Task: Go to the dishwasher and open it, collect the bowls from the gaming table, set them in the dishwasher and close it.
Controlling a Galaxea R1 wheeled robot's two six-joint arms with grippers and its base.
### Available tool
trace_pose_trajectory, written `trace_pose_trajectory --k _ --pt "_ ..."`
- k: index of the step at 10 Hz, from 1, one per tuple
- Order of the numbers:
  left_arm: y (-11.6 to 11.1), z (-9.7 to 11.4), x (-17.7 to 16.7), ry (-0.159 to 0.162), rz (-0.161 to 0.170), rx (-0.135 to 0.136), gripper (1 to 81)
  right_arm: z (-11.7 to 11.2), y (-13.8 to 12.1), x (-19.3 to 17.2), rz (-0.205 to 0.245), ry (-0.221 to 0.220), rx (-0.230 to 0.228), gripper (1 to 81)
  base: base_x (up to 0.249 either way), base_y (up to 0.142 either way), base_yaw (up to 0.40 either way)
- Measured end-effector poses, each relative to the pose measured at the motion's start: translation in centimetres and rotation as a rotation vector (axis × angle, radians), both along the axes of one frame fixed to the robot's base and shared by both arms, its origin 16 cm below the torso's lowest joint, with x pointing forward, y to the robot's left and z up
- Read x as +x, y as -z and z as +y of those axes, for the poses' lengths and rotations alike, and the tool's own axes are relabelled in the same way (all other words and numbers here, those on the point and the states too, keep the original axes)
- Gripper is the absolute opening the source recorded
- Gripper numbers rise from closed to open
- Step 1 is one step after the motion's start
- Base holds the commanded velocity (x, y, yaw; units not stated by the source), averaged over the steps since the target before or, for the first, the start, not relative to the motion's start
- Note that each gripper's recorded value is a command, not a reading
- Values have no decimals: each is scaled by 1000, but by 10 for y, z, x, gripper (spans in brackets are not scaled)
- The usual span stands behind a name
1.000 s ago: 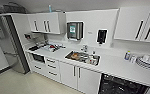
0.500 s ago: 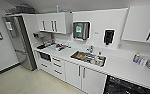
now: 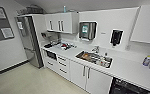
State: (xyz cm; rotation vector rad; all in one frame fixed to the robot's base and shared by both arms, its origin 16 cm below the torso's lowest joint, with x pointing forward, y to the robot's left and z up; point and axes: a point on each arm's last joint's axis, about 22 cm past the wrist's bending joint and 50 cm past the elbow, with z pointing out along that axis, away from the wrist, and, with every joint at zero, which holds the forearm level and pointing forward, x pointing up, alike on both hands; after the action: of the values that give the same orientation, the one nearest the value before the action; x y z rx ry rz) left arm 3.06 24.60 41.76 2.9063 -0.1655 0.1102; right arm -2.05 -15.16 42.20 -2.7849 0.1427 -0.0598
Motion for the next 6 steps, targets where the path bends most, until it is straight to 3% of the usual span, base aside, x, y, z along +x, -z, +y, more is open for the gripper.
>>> trace_pose_trajectory --k 3,6 --pt "0 1 7 6 -12 2 811 -1 0 -1 2 -1 -2 811 0 0 165" --pt "0 1 7 11 -4 5 811 -2 0 -2 2 0 -4 811 0 0 188"
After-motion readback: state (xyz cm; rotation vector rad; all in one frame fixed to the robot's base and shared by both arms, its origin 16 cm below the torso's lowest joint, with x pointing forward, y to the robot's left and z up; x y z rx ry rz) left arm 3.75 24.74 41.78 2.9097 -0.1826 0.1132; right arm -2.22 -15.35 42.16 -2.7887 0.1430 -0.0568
